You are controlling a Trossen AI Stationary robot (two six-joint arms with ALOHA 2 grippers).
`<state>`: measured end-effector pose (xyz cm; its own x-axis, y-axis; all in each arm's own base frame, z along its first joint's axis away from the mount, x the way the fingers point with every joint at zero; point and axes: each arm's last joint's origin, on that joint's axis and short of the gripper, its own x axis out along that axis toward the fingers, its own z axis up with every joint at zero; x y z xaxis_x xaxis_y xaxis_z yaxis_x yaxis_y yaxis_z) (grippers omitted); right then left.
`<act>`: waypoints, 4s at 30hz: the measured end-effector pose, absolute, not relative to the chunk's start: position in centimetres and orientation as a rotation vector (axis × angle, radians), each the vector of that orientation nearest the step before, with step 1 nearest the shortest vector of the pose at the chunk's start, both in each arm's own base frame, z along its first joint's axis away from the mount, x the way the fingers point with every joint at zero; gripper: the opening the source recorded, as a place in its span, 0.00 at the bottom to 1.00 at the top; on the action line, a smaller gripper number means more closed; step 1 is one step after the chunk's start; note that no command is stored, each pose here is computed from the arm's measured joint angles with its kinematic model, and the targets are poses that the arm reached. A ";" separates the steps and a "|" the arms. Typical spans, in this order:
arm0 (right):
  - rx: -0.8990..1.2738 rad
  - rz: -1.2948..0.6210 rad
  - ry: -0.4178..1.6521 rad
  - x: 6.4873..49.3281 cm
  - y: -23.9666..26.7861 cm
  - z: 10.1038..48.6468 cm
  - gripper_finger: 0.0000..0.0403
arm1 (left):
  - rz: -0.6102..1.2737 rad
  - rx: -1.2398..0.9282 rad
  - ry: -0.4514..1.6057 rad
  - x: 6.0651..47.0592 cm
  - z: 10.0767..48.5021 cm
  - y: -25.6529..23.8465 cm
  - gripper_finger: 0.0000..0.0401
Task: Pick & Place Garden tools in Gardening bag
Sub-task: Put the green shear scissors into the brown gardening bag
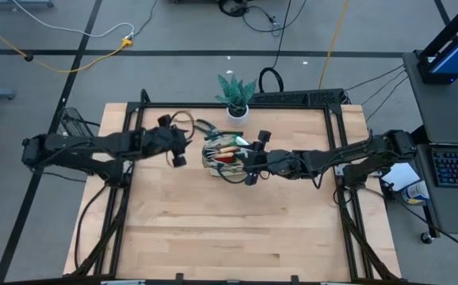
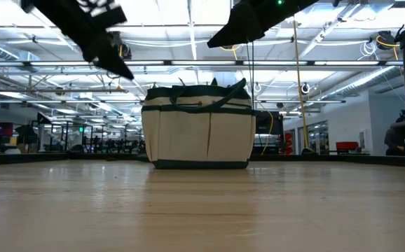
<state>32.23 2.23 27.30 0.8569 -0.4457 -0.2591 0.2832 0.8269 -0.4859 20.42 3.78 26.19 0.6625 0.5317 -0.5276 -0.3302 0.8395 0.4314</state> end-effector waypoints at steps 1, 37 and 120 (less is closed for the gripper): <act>-0.451 -0.397 0.375 32.2 2.2 27.3 0.35 | 0.499 0.305 0.712 20.5 25.9 4.6 0.44; -0.383 -0.405 0.366 32.2 2.2 27.2 0.39 | 0.066 0.012 1.165 26.1 16.8 23.6 0.44; -0.156 -0.444 0.409 31.9 2.2 26.3 0.37 | 0.195 0.360 0.357 32.8 33.6 4.3 0.12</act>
<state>31.87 2.19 26.28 0.8234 -0.4471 -0.3495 0.3851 0.8926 -0.2345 32.80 4.28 33.56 0.9192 0.2481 -0.3057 -0.1227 0.9183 0.3763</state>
